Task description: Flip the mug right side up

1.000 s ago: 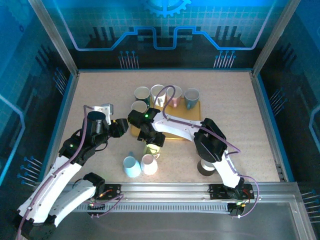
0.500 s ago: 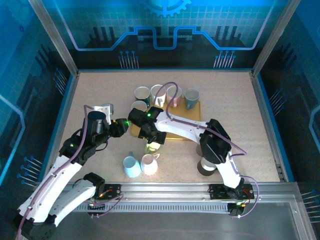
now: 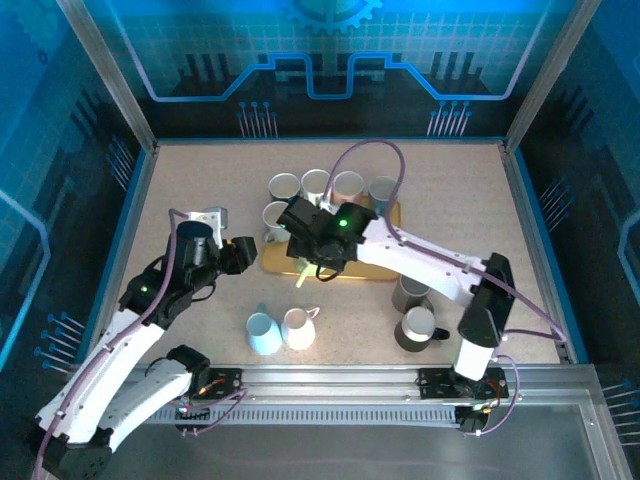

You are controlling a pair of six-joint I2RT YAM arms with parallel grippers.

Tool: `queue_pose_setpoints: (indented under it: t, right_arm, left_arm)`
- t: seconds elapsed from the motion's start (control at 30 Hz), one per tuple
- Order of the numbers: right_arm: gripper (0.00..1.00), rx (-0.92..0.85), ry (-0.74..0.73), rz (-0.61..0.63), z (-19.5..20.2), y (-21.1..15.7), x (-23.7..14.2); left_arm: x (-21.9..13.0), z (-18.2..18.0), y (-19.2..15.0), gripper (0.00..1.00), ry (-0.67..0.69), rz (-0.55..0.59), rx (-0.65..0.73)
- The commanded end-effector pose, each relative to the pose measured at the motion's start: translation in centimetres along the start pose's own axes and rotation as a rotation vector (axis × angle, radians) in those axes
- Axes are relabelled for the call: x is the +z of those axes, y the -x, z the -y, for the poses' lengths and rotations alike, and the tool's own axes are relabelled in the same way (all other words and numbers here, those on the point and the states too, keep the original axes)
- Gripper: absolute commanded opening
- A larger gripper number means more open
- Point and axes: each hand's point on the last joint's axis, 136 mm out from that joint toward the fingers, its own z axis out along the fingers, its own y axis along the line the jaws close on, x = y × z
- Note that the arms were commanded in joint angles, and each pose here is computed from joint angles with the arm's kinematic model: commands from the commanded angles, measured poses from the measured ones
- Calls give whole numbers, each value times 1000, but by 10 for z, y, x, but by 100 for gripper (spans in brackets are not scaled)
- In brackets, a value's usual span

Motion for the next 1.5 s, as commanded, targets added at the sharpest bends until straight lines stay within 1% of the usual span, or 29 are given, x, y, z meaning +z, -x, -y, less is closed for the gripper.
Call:
queue_pose_setpoints:
  t: [0.0, 0.1, 0.23, 0.3, 0.37, 0.53, 0.6, 0.7, 0.83, 0.93, 1.2, 1.47]
  right_arm:
    - [52, -35, 183, 108, -17, 24, -33]
    - [50, -70, 360, 156, -23, 33, -52]
    - [50, -123, 602, 216, -28, 47, -78]
    - [50, -155, 692, 241, -28, 53, -87]
    - [50, -170, 747, 250, -25, 59, -92]
    - [49, -171, 919, 230, -20, 66, -101]
    - [48, -160, 956, 230, -15, 68, -101]
    - [47, -146, 993, 223, -8, 67, -100]
    - [46, -136, 1047, 213, -4, 67, -101]
    - [46, -122, 1069, 199, -3, 66, -100]
    - [44, -104, 1149, 164, -8, 60, -95]
    - [44, -78, 1210, 213, -8, 66, -107]
  left_arm:
    - [-16, 16, 12, 56, -59, 9, -15]
    - [-23, 30, 9, 59, -130, -29, -25]
    - [-31, 61, 2, 64, -312, -87, -49]
    - [-32, 75, 0, 67, -396, -111, -72]
    - [-33, 88, -1, 69, -471, -131, -106]
    - [-37, 124, -1, 76, -729, -159, -196]
    - [-38, 131, -1, 80, -793, -155, -209]
    - [-37, 135, 1, 85, -833, -149, -217]
    - [-30, 142, -5, 87, -884, -181, -216]
    - [-20, 141, -10, 88, -881, -192, -217]
    - [-8, 150, -9, 83, -940, -209, -237]
    - [4, 144, -21, 81, -940, -241, -312]
